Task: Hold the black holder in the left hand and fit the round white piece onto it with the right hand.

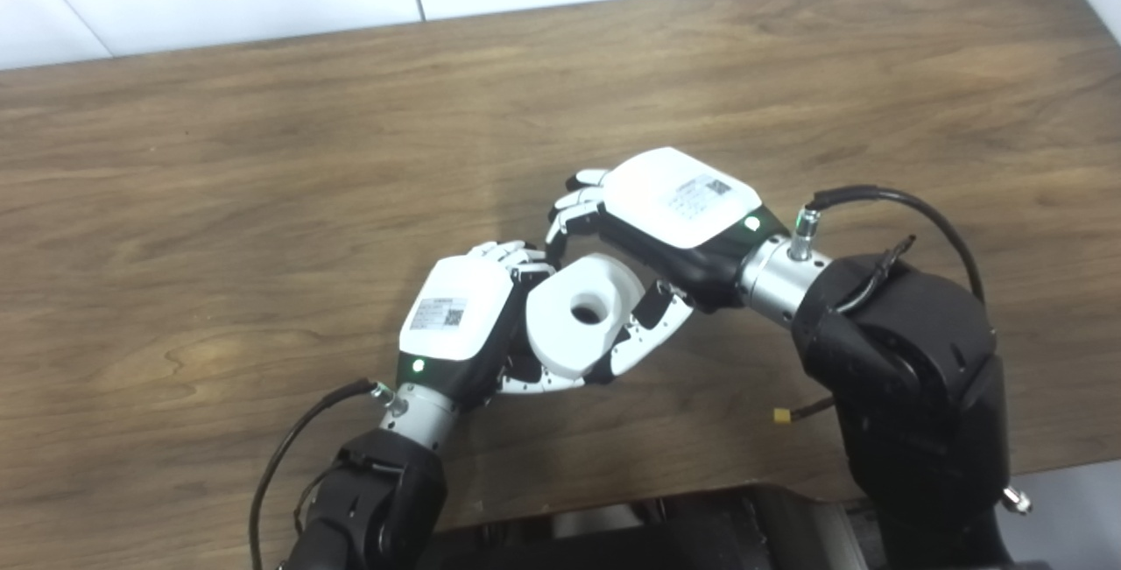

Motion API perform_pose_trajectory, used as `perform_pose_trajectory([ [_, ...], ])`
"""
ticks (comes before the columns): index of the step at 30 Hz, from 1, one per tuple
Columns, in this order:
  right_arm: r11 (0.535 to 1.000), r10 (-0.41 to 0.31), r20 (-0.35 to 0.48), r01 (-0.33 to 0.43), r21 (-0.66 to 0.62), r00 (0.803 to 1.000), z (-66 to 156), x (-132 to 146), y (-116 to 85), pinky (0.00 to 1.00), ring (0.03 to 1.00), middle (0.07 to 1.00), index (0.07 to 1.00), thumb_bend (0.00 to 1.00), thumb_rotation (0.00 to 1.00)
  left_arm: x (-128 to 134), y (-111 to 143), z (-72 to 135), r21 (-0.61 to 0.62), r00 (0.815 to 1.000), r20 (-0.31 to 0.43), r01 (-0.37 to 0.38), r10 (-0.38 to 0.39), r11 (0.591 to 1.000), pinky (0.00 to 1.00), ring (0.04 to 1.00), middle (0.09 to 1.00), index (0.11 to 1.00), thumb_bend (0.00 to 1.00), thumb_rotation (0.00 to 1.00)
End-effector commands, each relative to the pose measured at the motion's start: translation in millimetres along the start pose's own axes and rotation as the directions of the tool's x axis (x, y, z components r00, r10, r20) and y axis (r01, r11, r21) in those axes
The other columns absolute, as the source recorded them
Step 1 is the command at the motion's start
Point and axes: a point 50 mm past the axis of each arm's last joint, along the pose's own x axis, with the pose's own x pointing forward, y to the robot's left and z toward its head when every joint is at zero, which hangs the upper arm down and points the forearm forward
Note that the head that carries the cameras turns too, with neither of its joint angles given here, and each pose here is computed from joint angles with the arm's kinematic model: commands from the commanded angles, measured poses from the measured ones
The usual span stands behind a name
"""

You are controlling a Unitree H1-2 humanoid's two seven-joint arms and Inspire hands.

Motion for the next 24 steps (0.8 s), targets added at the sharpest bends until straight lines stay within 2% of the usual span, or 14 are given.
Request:
perform_pose_trajectory([
  [1,0.998,-0.056,0.026,0.057,-0.024,0.998,5.0,-4.2,-11.4,0.86,0.957,0.91,0.824,0.97,0.45,-1.1,0.5,4.2,0.001,1.0,0.012,0.012,-0.012,1.0,0.86,0.842,0.763,0.488,0.52,0.05],
  [9,0.997,-0.074,0.033,0.075,-0.031,0.997,5.0,-6.9,-12.3,0.88,0.985,0.983,0.98,1.0,0.49,-1.1,0.3,4.1,0.006,1.0,0.011,0.012,-0.012,1.0,0.86,0.838,0.759,0.487,0.52,0.05],
  [24,0.995,-0.084,0.035,0.085,-0.045,0.996,-2.3,-8.7,-20.5,0.92,0.998,0.991,0.996,1.0,0.5,0.2,-1.1,-0.7,0.01,1.0,0.007,0.02,-0.02,1.0,0.86,0.84,0.76,0.488,0.52,0.05],
])
